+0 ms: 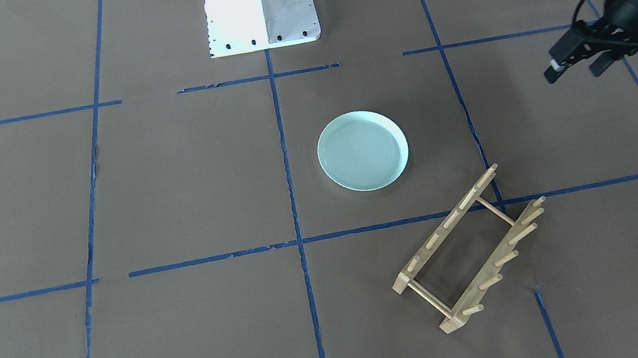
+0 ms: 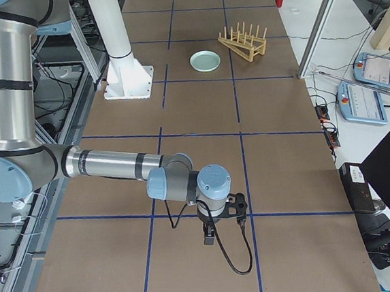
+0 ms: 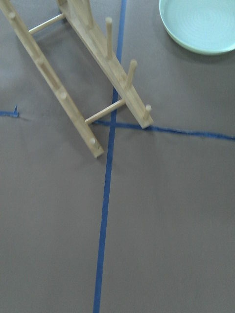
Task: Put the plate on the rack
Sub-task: 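Move the left gripper down over the pale green plate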
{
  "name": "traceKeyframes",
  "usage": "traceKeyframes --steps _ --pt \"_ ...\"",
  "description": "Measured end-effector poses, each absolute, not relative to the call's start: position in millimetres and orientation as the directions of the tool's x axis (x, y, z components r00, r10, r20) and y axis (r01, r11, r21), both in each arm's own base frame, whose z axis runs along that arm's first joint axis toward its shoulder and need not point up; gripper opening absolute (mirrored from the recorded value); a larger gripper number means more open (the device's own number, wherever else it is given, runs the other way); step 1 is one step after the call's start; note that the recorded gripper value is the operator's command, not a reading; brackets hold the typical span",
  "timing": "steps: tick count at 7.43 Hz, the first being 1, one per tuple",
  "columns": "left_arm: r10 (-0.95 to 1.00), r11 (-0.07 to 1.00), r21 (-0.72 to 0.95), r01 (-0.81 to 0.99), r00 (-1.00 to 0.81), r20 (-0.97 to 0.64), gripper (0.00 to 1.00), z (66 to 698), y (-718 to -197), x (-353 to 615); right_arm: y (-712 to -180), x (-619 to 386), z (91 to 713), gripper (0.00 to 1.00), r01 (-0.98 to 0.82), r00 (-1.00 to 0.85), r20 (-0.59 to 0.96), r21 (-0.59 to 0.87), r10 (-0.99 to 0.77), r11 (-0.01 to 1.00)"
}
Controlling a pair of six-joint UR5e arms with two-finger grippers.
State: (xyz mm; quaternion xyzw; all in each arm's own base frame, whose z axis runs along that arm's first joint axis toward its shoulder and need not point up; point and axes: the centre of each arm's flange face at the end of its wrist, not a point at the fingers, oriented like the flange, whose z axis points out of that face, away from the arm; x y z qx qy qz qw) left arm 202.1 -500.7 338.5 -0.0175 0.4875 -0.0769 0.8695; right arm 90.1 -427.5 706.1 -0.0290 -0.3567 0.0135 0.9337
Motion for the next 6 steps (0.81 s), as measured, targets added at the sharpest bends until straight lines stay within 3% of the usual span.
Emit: traceKeyframes --steps 4,6 --pt "-0.278 0.959 -0.250 0.133 0.619 -0.735 0.98 211 -455 462 -428 90 706 1.00 -0.005 0.745 0.665 -0.063 0.045 0.998" --pt "-0.300 0.951 -0.271 0.151 0.673 -0.677 0.97 188 -458 543 -428 90 706 1.00 -0.005 0.745 0.665 -0.063 0.045 0.998"
